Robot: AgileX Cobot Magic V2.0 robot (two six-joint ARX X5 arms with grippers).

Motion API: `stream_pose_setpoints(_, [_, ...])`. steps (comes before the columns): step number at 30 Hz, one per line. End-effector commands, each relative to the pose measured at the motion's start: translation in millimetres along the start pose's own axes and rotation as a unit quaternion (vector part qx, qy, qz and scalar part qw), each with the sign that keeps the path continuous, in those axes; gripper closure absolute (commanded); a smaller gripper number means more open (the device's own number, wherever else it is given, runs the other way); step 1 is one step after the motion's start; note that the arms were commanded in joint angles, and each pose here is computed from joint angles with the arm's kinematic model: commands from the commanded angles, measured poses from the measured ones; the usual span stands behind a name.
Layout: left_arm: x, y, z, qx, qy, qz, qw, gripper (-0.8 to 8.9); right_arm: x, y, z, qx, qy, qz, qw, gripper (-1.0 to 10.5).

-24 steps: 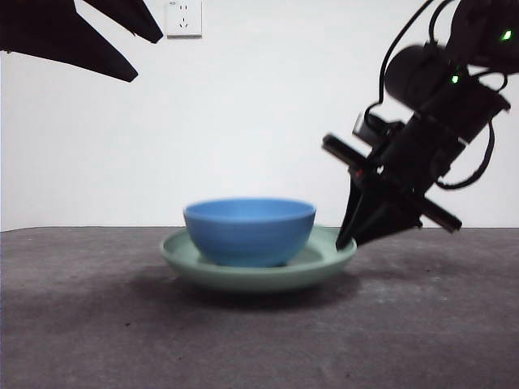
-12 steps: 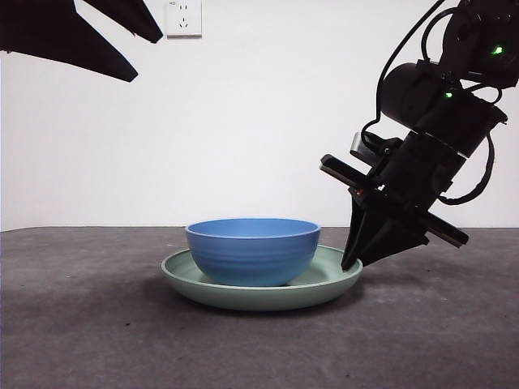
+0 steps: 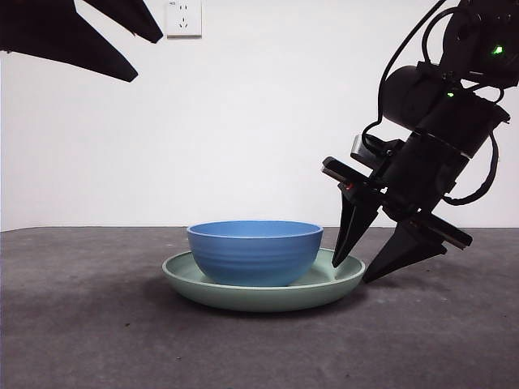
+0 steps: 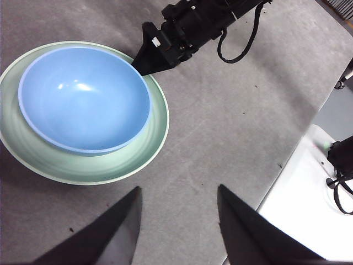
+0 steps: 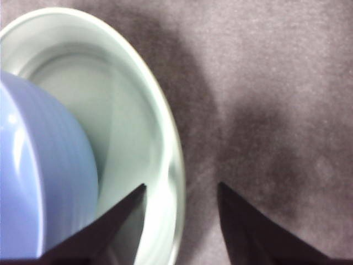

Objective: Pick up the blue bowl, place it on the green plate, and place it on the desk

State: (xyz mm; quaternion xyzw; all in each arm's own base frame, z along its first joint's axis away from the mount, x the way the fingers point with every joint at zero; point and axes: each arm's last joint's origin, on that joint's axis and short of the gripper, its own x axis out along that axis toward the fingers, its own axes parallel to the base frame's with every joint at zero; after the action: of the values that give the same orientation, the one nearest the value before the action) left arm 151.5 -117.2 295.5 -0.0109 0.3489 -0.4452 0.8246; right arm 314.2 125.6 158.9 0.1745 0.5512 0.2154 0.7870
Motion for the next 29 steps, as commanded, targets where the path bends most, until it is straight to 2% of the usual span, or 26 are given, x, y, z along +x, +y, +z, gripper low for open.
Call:
stream_pose_setpoints(1, [0, -1, 3, 0.006, -0.004, -0.005, 1.000, 5.92, -6, 6, 4, -0.013, -0.014, -0.010, 1.000, 7.2])
stream_pose_setpoints(7, [0, -1, 3, 0.006, -0.004, -0.005, 1.000, 5.92, -47, 21, 5, -0.056, -0.070, -0.042, 0.995, 7.2])
stream_pose_setpoints(12, [0, -1, 3, 0.006, -0.004, -0.005, 1.000, 5.92, -89, 38, -4, -0.104, -0.098, -0.032, 0.989, 7.2])
stream_pose_setpoints(19, [0, -1, 3, 0.006, -0.004, -0.004, 1.000, 5.92, -152, 56, -33, -0.160, -0.125, -0.017, 0.979, 7.2])
stream_pose_setpoints(24, [0, -1, 3, 0.006, -0.004, -0.005, 1.000, 5.92, -186, 63, -59, -0.188, -0.123, 0.015, 0.974, 7.2])
stream_pose_setpoints(29, [0, -1, 3, 0.006, -0.004, -0.004, 1.000, 5.92, -203, 66, -85, -0.208, -0.101, 0.019, 0.973, 7.2])
